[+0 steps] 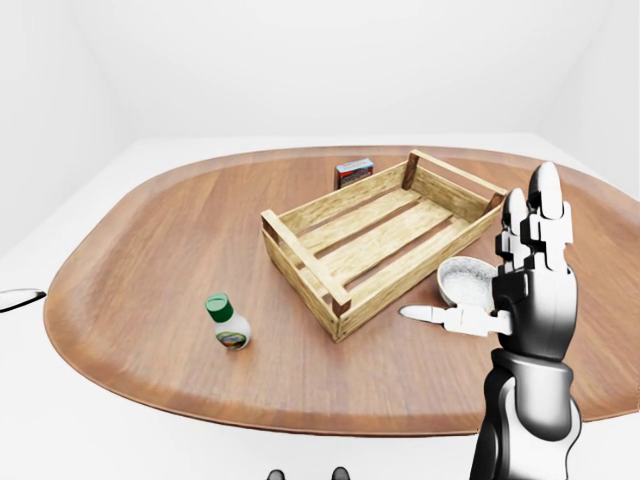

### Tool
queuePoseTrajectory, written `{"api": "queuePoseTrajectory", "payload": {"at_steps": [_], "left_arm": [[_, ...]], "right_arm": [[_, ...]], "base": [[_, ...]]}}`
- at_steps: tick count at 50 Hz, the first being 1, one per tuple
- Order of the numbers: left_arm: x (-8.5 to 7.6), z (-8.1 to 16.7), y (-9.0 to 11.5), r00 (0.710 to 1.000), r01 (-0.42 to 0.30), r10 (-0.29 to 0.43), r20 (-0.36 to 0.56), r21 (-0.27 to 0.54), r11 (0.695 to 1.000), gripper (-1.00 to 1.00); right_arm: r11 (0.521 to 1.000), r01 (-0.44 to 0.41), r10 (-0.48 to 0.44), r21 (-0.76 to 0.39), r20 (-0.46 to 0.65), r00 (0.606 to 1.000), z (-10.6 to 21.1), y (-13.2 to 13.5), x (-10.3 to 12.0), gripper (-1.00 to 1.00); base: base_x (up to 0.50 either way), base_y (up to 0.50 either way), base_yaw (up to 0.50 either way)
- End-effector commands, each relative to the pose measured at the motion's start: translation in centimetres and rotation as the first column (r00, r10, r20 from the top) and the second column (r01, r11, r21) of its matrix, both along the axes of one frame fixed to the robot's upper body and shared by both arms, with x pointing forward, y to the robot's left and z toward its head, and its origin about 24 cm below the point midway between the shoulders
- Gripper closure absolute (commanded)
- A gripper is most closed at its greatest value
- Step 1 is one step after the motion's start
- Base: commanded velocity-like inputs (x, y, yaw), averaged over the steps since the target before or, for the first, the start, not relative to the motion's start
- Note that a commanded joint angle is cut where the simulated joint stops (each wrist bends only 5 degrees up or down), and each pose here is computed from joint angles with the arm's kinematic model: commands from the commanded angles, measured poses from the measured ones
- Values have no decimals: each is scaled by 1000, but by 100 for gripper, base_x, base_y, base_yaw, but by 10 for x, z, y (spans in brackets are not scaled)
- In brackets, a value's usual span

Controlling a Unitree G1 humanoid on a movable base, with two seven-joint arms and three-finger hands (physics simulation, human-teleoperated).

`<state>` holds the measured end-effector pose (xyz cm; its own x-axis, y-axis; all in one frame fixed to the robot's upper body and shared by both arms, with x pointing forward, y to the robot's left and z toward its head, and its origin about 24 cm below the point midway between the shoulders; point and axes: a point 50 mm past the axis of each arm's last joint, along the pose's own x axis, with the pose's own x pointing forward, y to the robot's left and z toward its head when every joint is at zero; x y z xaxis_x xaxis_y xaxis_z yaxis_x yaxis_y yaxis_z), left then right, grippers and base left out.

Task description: Pick up the salad dressing and put it in the tray.

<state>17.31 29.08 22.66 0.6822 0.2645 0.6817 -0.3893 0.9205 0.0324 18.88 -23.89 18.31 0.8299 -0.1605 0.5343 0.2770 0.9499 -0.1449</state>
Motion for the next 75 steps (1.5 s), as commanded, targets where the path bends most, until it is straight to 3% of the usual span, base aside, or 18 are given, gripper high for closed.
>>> {"api": "queuePoseTrajectory", "payload": {"at_steps": [1,15,46,49,54,55,57,59,61,75], "left_arm": [[0,0,-1,1000,4,-4,-1,1,1000,-100],[0,-1,-3,1000,9,-9,-4,2,1000,-100],[1,-2,-2,1000,10,-10,-9,1,1000,-100],[1,-2,-2,1000,10,-10,-10,2,1000,-100],[2,-3,-2,1000,10,-10,-13,0,1000,-100],[2,-3,-3,1000,11,-11,-15,0,1000,-100],[2,-3,-3,1000,11,-11,-14,1,1000,-100],[2,-3,-2,1000,10,-10,-14,0,1000,-100],[1,-3,-2,1000,9,-9,-12,1,1000,-100],[3,-5,-1,1000,9,-9,-24,-4,1000,-100]], "right_arm": [[999,-27,26,19,6,1000,0,1,-2,-100],[999,-14,12,-43,-46,999,-6,7,1,-100],[999,16,-19,-28,-113,993,-20,4,6,-100],[998,17,-13,64,-71,997,-19,-3,2,-100],[994,44,-38,100,-53,998,-18,-9,1,-100],[999,45,-44,9,-97,994,-20,-4,5,-100],[995,90,-96,-46,-137,986,-25,-1,9,-100],[995,40,-34,91,-66,997,-20,-4,2,-100],[998,49,-46,36,-79,996,-18,-2,4,-100],[997,18,-10,80,-89,996,-23,-3,0,-100]], "base": [[50,-28,0],[50,-12,0],[50,2,0],[46,4,0],[0,0,0],[0,0,0],[5,50,0],[14,49,0],[0,0,0],[0,0,0]]}}
